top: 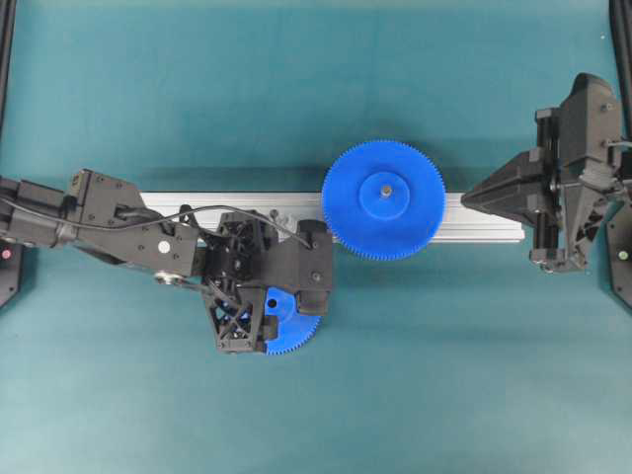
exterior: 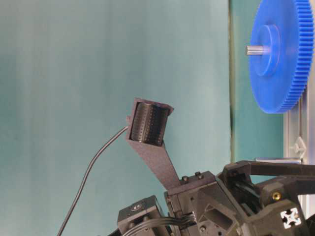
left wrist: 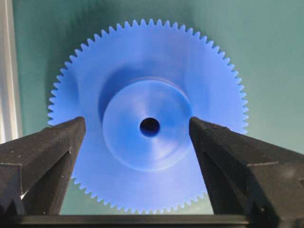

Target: Insert the small gear onto the shaft.

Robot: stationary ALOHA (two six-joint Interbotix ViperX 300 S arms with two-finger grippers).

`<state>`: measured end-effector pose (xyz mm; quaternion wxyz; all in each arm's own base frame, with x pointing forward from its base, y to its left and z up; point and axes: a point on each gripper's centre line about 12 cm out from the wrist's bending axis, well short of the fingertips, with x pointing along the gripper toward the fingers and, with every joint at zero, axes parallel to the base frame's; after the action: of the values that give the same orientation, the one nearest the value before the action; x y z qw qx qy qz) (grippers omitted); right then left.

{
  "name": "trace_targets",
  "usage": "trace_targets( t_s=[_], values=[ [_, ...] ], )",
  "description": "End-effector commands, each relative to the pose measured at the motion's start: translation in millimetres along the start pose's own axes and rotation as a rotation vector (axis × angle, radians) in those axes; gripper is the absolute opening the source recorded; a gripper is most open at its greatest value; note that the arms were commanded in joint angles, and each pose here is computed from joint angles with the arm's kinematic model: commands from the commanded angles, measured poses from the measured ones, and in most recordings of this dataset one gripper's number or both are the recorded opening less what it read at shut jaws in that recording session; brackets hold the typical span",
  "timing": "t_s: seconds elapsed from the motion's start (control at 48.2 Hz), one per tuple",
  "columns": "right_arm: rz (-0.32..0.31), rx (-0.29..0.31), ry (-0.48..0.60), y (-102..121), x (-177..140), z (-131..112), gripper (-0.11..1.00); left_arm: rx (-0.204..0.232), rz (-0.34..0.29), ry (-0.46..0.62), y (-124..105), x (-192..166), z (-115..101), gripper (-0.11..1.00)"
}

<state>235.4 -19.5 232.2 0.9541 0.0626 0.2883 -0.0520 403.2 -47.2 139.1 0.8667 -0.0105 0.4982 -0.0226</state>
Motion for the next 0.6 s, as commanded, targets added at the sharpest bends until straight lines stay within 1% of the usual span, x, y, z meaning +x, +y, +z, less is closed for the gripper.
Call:
trace_targets(
  t_s=[0.0,0.228,0.581],
  values=[
    [0.001,0.010,-0.023,0.3,-1.6,5.9,0.10,0.003,-0.005,-0.032,-2.7,-6.6,9.1,0.90],
    [0.001,0.010,-0.020,0.2,-1.1,5.1,0.10,0.010,-0.009,-0.021,-6.4,-0.8,7.7,0.90],
    [0.001,0.010,-0.022,0.1,-1.3,4.8,0.10,0.009,-0.007,-0.006,-6.2,4.6,5.1,0.90]
  ],
)
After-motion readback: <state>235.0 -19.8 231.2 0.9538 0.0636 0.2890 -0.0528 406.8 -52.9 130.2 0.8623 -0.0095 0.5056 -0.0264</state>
